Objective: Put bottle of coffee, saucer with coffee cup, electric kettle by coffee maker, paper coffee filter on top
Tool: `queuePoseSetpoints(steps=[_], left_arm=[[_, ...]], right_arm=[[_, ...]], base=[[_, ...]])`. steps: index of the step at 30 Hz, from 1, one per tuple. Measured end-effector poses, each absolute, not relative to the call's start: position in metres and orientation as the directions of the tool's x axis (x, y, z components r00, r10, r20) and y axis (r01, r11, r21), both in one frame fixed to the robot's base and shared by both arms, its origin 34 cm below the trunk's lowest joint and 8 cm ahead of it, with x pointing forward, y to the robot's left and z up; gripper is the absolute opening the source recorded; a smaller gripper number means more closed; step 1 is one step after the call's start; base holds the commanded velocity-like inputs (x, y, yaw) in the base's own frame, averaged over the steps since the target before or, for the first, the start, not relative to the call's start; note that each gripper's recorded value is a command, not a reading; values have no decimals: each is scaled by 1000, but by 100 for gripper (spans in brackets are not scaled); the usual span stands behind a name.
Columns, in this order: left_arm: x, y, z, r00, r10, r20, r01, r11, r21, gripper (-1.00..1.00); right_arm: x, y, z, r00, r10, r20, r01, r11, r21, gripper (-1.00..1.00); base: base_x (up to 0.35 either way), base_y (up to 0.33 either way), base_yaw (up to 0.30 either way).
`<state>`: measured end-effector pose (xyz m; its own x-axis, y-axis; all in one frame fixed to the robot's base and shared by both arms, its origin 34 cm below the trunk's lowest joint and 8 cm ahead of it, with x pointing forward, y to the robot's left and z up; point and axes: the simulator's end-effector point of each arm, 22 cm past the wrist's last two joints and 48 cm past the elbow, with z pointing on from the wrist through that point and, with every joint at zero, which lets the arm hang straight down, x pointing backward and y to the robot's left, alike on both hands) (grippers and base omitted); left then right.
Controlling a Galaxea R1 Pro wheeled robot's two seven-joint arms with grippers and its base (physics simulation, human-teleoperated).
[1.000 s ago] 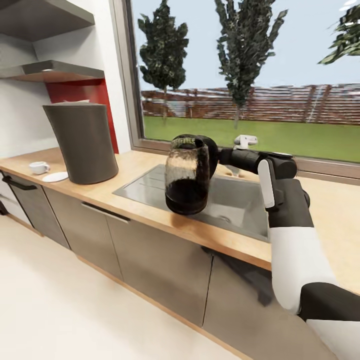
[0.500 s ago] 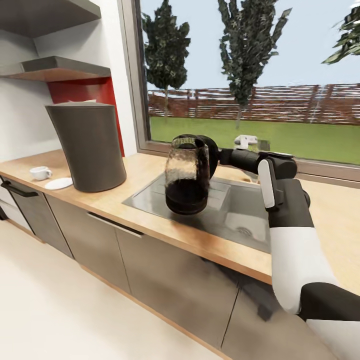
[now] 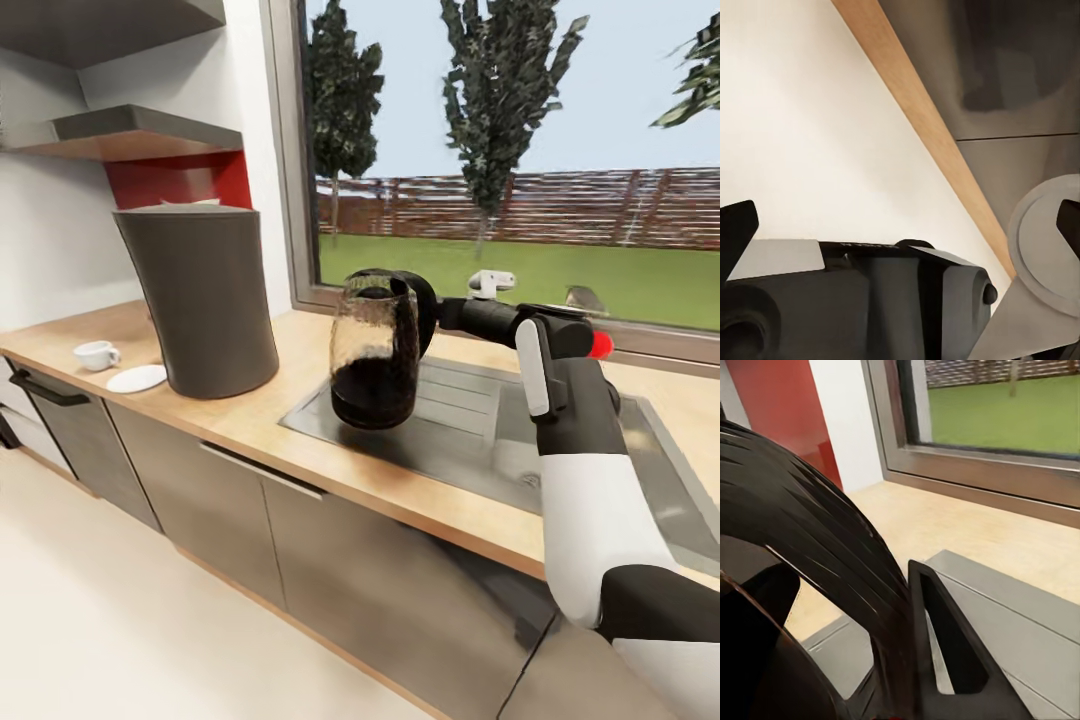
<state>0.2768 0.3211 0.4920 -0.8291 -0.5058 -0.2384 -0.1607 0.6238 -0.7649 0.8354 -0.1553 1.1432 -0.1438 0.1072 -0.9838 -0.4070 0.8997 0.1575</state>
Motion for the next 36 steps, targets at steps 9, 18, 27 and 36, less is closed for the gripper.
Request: queuePoseSetpoints(steps=[9,18,27,36], left_arm=[[277,321,492,-829,-506,-238,-161,624,-765,100],[276,321,491,-830,-505,-238,-161,625,-764,100],[276,321,492,-830,-505,-238,-161,625,-764,100],[276,321,492,-830,-505,-238,-161,625,-764,100]], right_arm=[[836,-157,1143,-144,108,-984,-405,900,158,-100],[839,-163,1139,-149,104,-983,-374,915,153,-100],[845,-176,1137,-151,105,-983,-310,939,148,-100],[847,-184,1135,-152,105,-983,-275,951,144,-100]], base=[[142,286,0],[34,51,0],[105,78,0],[96,86,0]])
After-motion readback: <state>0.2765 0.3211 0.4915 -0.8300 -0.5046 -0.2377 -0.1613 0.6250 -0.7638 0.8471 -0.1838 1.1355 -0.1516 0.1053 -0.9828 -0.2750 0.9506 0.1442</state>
